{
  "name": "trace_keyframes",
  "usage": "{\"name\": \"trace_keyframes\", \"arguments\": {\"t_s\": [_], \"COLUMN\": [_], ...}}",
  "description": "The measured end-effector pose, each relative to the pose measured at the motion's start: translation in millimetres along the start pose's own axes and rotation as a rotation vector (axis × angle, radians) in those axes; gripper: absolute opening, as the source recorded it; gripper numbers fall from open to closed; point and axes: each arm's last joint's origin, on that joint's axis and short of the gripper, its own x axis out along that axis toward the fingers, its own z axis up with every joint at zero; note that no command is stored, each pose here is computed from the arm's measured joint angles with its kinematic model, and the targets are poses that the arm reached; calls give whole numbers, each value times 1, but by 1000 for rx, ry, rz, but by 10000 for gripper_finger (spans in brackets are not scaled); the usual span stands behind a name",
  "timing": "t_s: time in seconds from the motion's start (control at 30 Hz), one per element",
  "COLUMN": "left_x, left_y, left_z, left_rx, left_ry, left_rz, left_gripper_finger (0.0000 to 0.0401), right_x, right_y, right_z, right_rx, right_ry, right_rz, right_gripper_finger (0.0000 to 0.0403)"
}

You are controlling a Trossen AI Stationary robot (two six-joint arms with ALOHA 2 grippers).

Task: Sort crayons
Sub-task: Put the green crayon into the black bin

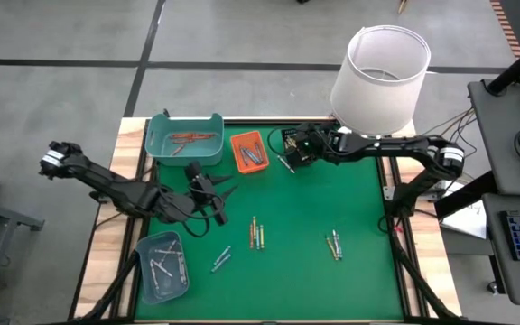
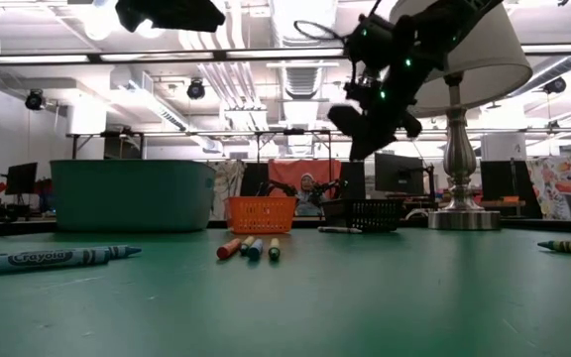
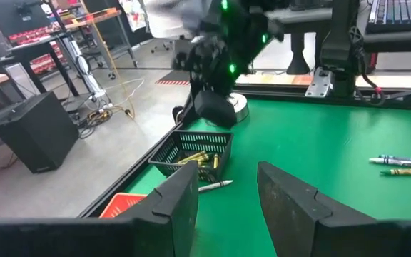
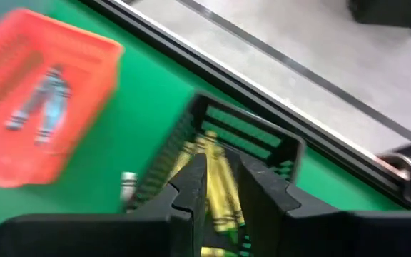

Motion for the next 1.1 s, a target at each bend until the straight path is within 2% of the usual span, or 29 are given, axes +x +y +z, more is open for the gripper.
{"name": "trace_keyframes", "arguments": {"t_s": [0.1, 0.2, 0.33, 0.4, 0.53, 0.63, 0.77, 1.0, 1.1], "left_x": [2, 3, 4, 4, 4, 3, 1, 1, 1], "left_y": [-2, -4, -5, -5, -5, -4, -3, -2, -2], "left_z": [-2, -4, -5, -5, -4, -2, 9, 12, 12], "left_rx": [10, 18, 24, 24, 42, 60, 85, 137, 140], "left_ry": [8, 13, 17, 17, 15, 10, -9, -7, -6], "left_rz": [1, 1, 2, 2, 2, 2, 1, 2, 2], "left_gripper_finger": [127, 127, 127, 127, 127, 127, 127, 127, 127], "right_x": [-13, -24, -36, -42, -51, -61, -76, -99, -108], "right_y": [6, 17, 36, 44, 52, 50, 52, 62, 65], "right_z": [11, 17, 15, 11, 5, 8, 6, -21, -36], "right_rx": [5, -2, -41, -67, -105, -88, -151, -160, -143], "right_ry": [-14, -2, 52, 74, 129, 205, 301, 561, 674], "right_rz": [88, 231, 459, 527, 537, 465, 416, 467, 450], "right_gripper_finger": [71, 76, 77, 73, 65, 59, 53, 52, 52]}}
